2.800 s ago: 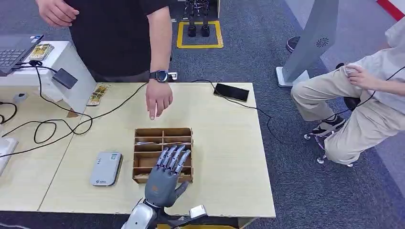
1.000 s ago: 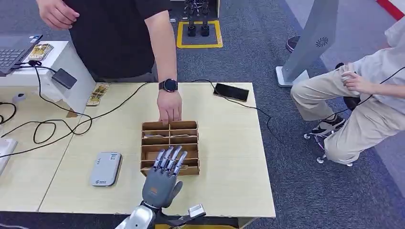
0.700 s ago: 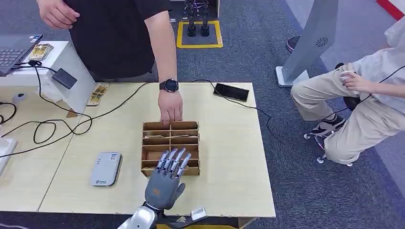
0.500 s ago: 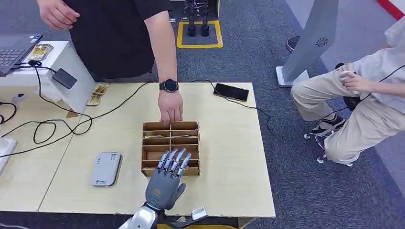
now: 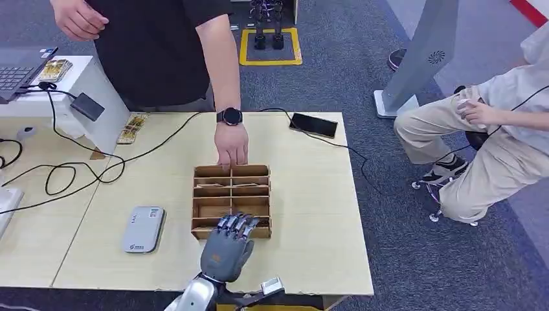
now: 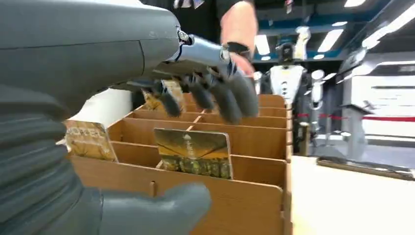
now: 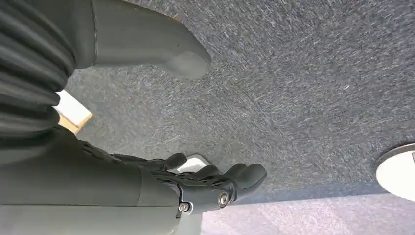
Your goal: Pass the card to the sensor for recognition and then transmit it.
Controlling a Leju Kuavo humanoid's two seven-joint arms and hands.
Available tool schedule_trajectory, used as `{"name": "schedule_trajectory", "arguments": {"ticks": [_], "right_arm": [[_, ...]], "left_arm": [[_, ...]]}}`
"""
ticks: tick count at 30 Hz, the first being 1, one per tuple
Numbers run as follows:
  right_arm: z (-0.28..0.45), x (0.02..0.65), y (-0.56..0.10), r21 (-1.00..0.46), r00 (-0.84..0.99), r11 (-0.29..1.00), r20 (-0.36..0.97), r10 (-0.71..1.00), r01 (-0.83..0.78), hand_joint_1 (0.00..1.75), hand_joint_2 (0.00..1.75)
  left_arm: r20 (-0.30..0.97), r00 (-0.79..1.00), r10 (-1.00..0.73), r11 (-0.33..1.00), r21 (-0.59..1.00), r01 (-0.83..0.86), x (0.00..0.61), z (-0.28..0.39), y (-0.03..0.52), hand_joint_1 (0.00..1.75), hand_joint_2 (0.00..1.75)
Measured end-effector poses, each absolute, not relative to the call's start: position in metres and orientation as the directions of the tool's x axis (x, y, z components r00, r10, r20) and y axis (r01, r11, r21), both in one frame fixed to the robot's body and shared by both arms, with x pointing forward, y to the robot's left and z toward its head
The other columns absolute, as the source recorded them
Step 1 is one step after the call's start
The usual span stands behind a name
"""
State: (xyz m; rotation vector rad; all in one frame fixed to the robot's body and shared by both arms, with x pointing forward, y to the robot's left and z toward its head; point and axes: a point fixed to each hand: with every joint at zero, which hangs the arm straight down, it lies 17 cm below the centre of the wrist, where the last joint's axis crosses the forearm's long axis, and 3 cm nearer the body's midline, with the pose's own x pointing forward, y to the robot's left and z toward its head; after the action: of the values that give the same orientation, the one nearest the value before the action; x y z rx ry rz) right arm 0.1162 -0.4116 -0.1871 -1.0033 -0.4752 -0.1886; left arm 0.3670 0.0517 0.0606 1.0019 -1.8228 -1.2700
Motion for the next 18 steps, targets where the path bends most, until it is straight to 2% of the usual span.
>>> {"name": "schedule_trajectory", "arguments": {"ticks": [11, 18], "right_arm": [[-0.187, 0.117, -0.411, -0.764, 0.882, 0.533, 0.466, 0.067, 0.363, 0.00, 1.75], [-0.188, 0.118, -0.410, -0.764, 0.883, 0.537, 0.465, 0.072, 0.358, 0.00, 1.75]], "left_arm": [[0.124, -0.260, -0.958, 0.180, 0.963, -0.202, 0.398, 0.051, 0.086, 1.75, 1.75], [0.099, -0.264, -0.959, 0.155, 0.967, -0.200, 0.401, 0.048, 0.084, 1.75, 1.75]]}}
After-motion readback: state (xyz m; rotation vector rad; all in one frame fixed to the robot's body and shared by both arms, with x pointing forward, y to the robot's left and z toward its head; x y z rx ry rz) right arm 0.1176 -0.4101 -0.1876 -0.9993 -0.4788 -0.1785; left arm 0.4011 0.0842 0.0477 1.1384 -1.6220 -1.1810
